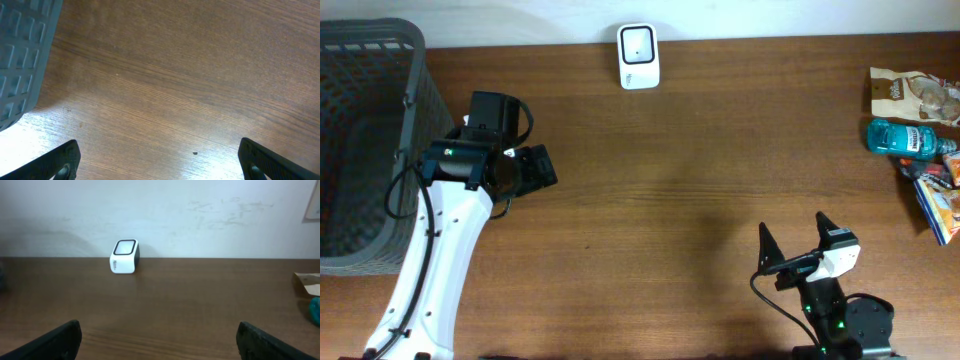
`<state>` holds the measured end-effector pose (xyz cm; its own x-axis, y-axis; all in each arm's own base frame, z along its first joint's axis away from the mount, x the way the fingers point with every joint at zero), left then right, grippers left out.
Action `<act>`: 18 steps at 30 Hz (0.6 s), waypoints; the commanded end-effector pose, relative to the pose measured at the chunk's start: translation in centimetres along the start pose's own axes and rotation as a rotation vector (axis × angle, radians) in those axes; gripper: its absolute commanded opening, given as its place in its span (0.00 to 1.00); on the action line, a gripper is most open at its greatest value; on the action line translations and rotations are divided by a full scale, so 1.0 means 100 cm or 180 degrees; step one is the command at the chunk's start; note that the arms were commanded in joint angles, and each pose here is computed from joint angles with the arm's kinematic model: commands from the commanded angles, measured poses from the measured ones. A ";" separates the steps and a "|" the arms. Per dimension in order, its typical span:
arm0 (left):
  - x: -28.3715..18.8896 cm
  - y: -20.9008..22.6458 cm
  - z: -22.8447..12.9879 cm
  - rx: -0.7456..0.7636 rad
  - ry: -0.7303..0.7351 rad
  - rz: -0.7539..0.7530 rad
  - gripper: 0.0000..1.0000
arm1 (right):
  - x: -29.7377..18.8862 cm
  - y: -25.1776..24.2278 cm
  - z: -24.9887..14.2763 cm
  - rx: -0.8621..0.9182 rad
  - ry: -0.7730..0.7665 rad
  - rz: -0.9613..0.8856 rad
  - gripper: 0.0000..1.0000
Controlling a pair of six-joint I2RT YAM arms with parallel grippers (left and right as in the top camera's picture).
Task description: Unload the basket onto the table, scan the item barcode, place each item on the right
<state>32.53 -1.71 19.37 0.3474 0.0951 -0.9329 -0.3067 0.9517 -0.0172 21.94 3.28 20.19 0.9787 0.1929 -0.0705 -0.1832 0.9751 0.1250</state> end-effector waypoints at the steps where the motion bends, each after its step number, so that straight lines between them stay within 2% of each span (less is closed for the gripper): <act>1: -0.006 0.003 0.004 -0.0062 -0.0075 0.0010 0.99 | 0.004 -0.001 -0.006 -0.0011 -0.0057 0.0019 0.98; 18: -0.006 0.003 0.004 -0.0062 -0.0075 0.0010 0.99 | 0.015 -0.010 -0.017 -0.0055 -0.0333 -0.0049 0.98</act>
<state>32.53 -1.71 19.37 0.3474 0.0951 -0.9329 -0.3067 0.9517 -0.0172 23.35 3.30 18.58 0.9809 0.1918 0.0314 -0.1941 0.9751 0.1074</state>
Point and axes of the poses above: each gripper's point midway between its finger pads, its own x axis out along the fingers, its own y axis along the line the jaws close on, z = x × y, the point moved 1 cm from there along -x, back along the fingers, and after that the axes turned 2 degrees about x, right-handed, at the moved point
